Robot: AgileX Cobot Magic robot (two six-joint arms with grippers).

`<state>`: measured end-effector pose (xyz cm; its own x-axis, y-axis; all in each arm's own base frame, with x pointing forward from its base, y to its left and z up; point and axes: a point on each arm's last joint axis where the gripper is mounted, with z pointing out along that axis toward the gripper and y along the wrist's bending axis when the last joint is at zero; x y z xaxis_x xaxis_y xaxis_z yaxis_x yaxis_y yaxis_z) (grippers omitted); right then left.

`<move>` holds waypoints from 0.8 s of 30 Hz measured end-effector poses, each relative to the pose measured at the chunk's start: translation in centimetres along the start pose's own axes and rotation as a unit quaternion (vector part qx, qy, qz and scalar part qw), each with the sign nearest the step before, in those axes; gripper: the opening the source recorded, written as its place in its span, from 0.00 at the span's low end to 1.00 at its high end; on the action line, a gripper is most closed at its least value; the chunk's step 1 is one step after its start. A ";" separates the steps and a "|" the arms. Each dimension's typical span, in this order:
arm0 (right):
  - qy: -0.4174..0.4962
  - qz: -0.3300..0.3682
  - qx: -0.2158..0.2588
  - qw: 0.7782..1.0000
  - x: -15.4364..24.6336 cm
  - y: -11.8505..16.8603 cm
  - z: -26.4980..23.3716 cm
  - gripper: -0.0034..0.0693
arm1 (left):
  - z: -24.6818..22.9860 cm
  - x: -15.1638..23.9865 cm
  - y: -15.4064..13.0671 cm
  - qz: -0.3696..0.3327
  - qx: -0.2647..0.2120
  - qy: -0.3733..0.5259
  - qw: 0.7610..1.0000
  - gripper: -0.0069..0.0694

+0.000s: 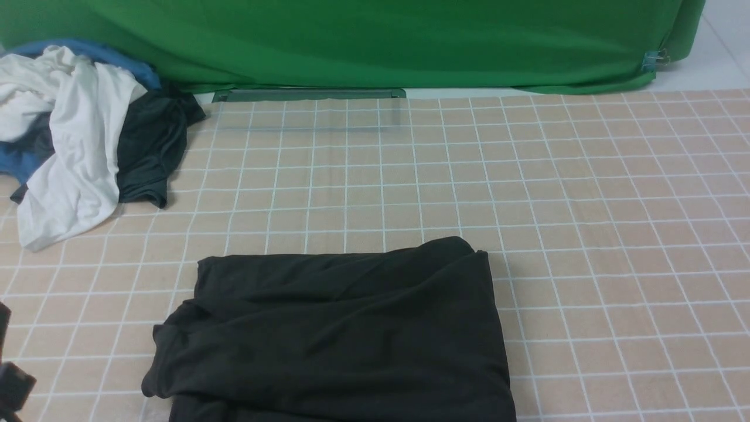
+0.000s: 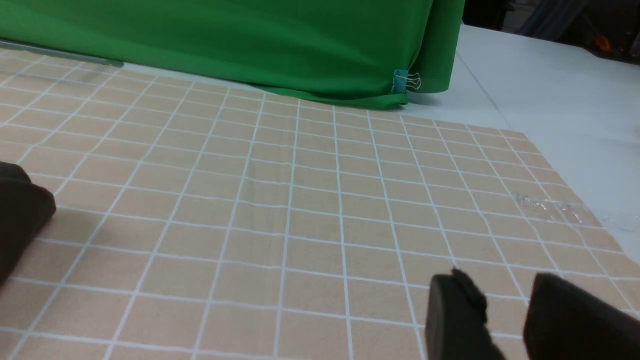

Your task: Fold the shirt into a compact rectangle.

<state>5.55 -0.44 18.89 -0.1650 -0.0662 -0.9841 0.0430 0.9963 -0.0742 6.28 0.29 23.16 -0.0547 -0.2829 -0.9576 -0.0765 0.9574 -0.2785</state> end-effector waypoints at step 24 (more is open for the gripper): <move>0.000 0.000 0.000 1.000 0.0 0.0 0.0 0.37 | -0.5 4.3 0.5 0.054 0.055 0.060 0.995 0.11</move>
<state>5.55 -0.44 18.89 -0.1650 -0.0662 -0.9841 0.0430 0.9963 -0.0742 5.52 -0.46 18.91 -0.1765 -0.1771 -0.9682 0.0461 0.9811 -0.1879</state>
